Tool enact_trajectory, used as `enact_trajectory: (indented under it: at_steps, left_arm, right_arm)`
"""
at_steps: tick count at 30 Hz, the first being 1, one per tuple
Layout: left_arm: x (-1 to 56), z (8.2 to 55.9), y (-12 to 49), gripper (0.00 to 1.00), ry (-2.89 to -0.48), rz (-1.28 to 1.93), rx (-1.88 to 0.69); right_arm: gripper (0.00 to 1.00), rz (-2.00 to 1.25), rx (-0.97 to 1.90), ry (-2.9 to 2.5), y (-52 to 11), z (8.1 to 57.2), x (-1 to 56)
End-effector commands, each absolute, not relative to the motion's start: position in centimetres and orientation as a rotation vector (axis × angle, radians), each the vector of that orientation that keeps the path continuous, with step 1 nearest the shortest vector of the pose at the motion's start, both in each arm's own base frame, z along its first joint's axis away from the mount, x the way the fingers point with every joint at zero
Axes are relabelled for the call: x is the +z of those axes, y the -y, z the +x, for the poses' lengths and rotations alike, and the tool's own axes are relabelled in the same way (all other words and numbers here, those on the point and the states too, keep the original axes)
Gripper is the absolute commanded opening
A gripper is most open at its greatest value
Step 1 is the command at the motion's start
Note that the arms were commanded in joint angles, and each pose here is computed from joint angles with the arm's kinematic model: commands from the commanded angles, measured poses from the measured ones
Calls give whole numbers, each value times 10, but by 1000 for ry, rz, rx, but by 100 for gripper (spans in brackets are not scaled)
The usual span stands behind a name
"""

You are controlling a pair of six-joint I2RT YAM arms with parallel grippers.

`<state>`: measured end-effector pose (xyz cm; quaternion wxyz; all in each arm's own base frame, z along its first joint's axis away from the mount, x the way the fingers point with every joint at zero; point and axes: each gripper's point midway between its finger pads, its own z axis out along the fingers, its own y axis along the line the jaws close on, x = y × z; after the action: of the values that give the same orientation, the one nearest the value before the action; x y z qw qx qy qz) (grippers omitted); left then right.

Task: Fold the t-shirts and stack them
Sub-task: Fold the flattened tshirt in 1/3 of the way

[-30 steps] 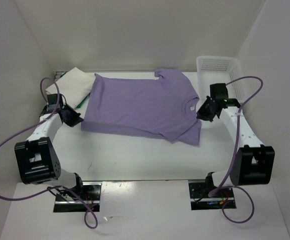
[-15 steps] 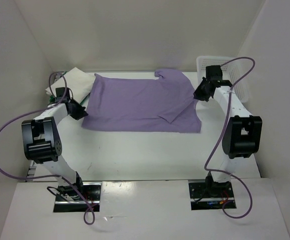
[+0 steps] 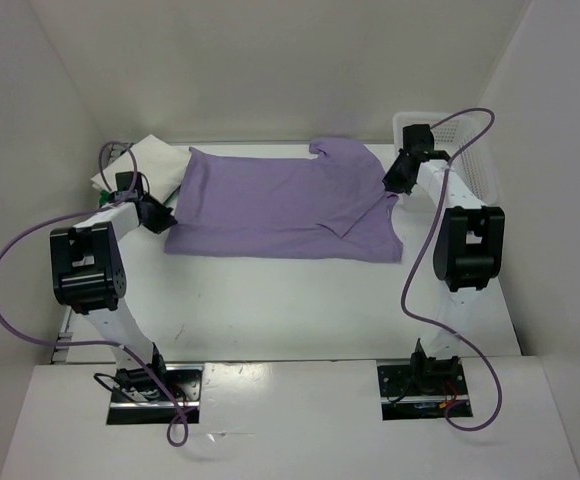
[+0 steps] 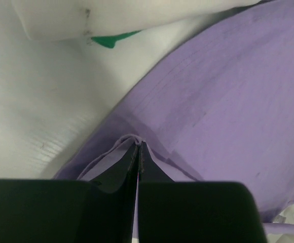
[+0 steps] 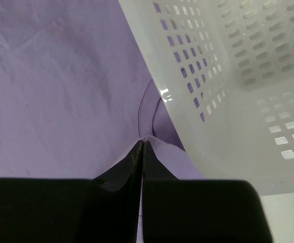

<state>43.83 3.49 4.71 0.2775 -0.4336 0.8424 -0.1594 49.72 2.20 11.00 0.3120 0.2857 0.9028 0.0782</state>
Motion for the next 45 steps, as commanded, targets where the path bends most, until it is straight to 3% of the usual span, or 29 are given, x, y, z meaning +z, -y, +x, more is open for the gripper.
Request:
enact_trajectory:
  at_steps: [1, 2, 6, 7, 11, 13, 15, 16, 17, 23, 26, 31, 34, 39, 40, 45]
  left_arm:
    - [64, 461, -39, 0, -2143, -1151, -462]
    - [64, 459, -38, 0, -2139, -1148, -464]
    - [69, 458, -36, 25, -2131, -1132, -479]
    - [70, 454, -36, 36, -2136, -1136, -477]
    - [107, 432, -43, 46, -2072, -1072, -405]
    - [123, 420, -43, 46, -2051, -1047, -388]
    - [111, 401, -39, 46, -2088, -1056, -375]
    - [106, 393, -38, 44, -2105, -1066, -370]
    - [105, 386, -33, 42, -2113, -1059, -391]
    - [58, 348, -27, 34, -2197, -1186, -419]
    - [39, 343, -24, 34, -2234, -1257, -462]
    - [23, 342, -26, 33, -2235, -1337, -489]
    - [21, 348, -29, 36, -2197, -1356, -489]
    - [10, 355, -27, 39, -2222, -1380, -512]
    - [6, 353, -27, 39, -2231, -1388, -509]
    - [3, 354, -30, 18, -2238, -1370, -487]
  right_arm:
    - [0, 735, 166, -2259, -7, 522, 141]
    - [2, 735, 166, -2259, -7, 522, 141]
    - [21, 740, 184, -2250, -9, 524, 145]
    - [26, 737, 187, -2240, -9, 524, 150]
    - [32, 717, 228, -2210, -13, 511, 180]
    - [33, 687, 246, -2217, -20, 490, 187]
    - [20, 675, 294, -2178, -25, 471, 205]
    - [15, 694, 321, -2239, -31, 450, 183]
    - [1, 697, 344, -2239, -34, 440, 180]
    - [0, 736, 429, -2311, -50, 366, 141]
    - [9, 778, 402, -2359, -48, 346, 116]
    - [38, 901, 398, -2430, -35, 328, 76]
    - [48, 960, 367, -2428, -28, 325, 66]
    - [50, 1076, 370, -2446, -25, 324, 40]
    - [46, 1132, 357, -2433, -21, 321, 36]
    - [40, 1194, 291, -2414, -13, 316, 23]
